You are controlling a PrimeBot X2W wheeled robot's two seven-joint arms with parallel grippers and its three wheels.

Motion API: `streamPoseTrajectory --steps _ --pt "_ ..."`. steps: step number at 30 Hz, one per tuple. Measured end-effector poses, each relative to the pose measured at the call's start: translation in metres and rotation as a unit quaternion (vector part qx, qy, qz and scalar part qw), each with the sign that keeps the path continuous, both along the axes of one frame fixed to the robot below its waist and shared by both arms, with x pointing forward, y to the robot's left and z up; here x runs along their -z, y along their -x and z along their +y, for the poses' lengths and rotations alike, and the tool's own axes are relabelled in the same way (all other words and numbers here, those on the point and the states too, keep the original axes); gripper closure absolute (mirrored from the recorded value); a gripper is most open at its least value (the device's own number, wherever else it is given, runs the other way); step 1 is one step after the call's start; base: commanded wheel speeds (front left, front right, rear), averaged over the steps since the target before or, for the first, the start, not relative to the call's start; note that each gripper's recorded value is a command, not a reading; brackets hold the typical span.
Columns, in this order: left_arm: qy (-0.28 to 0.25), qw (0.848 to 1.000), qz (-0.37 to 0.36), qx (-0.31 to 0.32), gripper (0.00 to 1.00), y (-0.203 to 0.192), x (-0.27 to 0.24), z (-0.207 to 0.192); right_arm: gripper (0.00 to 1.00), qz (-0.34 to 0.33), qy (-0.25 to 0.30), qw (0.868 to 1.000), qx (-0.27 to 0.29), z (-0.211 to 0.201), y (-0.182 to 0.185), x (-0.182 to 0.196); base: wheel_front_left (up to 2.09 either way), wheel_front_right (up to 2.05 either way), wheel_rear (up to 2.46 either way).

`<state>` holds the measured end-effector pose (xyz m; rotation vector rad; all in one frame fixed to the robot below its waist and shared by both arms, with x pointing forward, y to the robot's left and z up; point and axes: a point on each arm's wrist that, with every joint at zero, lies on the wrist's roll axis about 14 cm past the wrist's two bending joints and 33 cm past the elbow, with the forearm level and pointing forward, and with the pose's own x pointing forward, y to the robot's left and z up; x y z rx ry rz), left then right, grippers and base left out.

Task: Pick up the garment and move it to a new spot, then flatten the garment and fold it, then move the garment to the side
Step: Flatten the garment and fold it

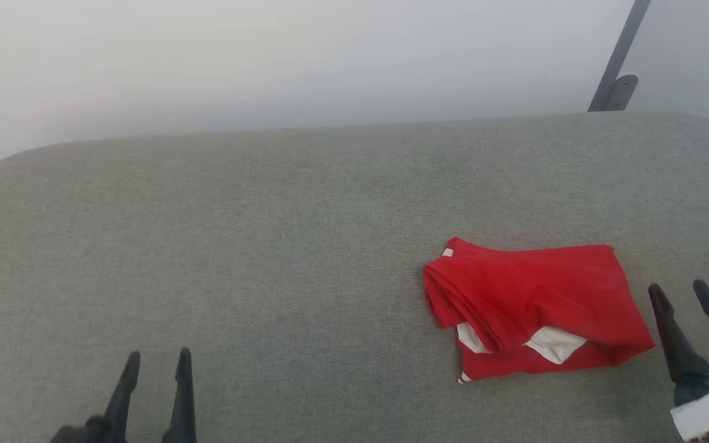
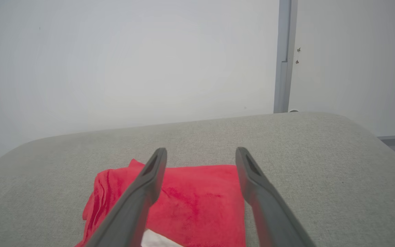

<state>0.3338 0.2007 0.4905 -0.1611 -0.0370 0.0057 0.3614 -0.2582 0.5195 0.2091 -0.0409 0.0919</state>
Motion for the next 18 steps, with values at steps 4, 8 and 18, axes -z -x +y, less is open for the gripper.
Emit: streamPoseTrajectory --steps 4,8,18 --pt "-0.002 1.0 0.007 -0.01 0.0 0.013 0.003 0.005 0.0 0.001 -0.001 1.0 0.002 -0.001 0.005 0.001 0.0 0.0 0.0" --pt "-0.003 1.0 0.008 -0.018 0.0 0.02 0.002 0.01 0.0 0.003 -0.001 1.0 0.006 -0.003 0.008 0.003 0.0 0.0 0.0" --pt "0.0 1.0 0.001 -0.018 0.0 0.021 -0.002 0.009 0.0 0.002 -0.002 1.0 0.004 0.0 0.011 0.003 0.0 0.0 0.0"
